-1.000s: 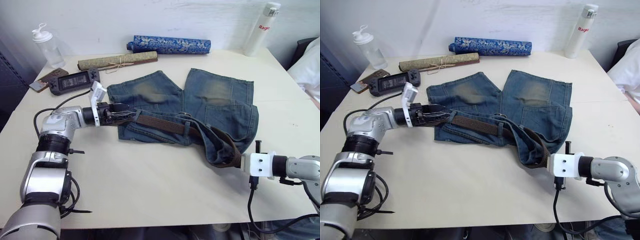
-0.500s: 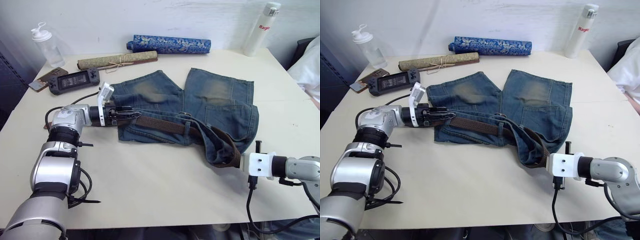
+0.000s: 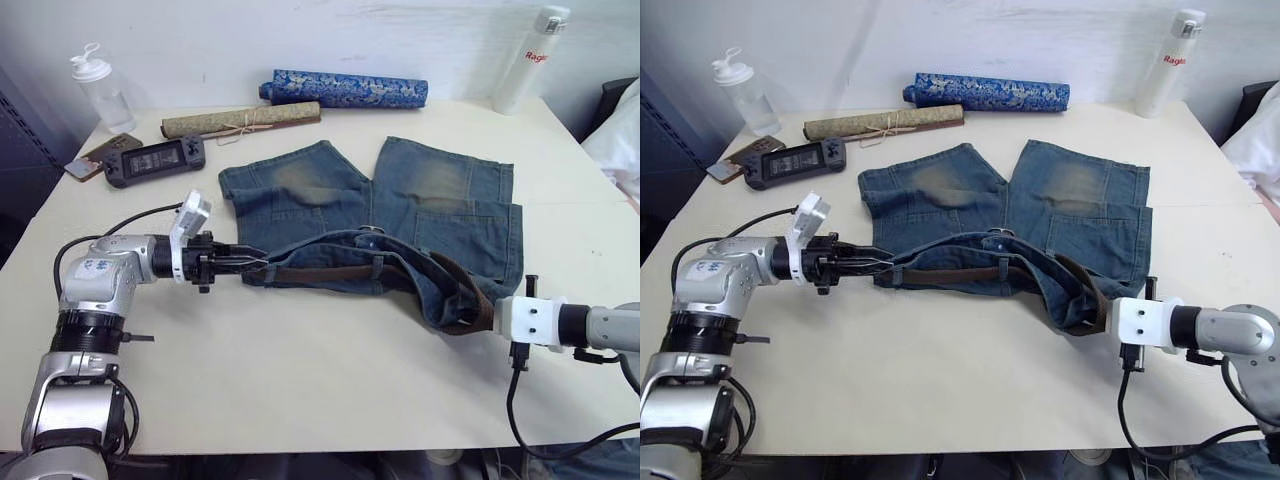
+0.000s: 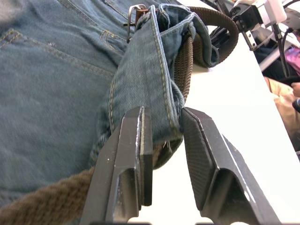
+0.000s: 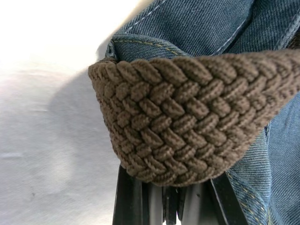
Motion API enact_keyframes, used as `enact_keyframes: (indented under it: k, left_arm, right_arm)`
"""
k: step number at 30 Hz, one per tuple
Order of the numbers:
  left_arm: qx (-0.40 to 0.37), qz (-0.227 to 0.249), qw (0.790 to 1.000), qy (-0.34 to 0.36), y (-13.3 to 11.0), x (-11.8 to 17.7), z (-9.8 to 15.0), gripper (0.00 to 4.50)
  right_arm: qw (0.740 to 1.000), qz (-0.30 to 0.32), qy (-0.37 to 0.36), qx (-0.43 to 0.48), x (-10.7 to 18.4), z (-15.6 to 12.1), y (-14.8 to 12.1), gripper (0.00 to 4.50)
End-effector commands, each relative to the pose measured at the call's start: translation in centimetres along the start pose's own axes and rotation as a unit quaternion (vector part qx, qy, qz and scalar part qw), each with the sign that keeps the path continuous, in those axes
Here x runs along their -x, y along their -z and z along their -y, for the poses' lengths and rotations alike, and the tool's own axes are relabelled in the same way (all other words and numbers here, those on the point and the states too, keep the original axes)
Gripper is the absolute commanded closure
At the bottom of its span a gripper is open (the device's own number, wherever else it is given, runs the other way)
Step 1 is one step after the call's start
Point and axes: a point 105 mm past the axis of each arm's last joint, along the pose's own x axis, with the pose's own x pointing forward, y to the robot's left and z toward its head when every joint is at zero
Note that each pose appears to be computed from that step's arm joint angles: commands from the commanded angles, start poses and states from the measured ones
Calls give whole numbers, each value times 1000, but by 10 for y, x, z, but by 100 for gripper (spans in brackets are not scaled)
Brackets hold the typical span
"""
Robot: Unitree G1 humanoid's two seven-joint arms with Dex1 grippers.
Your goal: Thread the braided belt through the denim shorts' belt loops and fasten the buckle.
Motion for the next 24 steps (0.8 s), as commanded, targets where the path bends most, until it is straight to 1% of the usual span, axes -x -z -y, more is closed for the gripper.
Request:
enact_keyframes:
  k: [1,3,6,8,10,12,15,17,19,20,22,24]
  left_arm:
    - [-55,-30,998,15,4,4,19,323]
    - [-87,-67,994,19,20,6,26,323]
    - [-114,-104,988,20,37,14,34,323]
    - [-119,-118,986,19,44,20,37,323]
    - [-109,-140,984,11,57,34,40,323]
    - [-100,-152,983,10,64,42,44,323]
    - [-96,-154,983,12,67,45,50,323]
    - [-94,-152,984,15,68,43,54,323]
    - [-87,-141,986,17,66,41,57,323]
    - [-84,-136,987,17,65,40,58,323]
    - [-76,-118,990,13,62,38,58,323]
    - [-69,-107,992,13,58,38,58,323]
  right_arm:
    - [1000,-12,-21,15,10,-4,0,450]
    - [999,-28,-42,20,18,-9,4,450]
    - [997,-48,-63,22,31,-14,9,450]
    - [995,-59,-74,23,37,-16,11,450]
    - [992,-80,-91,31,49,-18,14,450]
    - [989,-92,-108,39,55,-20,15,450]
    - [983,-100,-146,42,58,-32,10,450]
    - [978,-103,-180,34,58,-43,1,450]
    - [969,-121,-210,38,54,-53,-4,450]
    - [967,-130,-217,40,52,-56,-5,450]
    - [971,-126,-199,39,43,-55,-5,450]
    - [973,-124,-194,28,40,-55,-5,450]
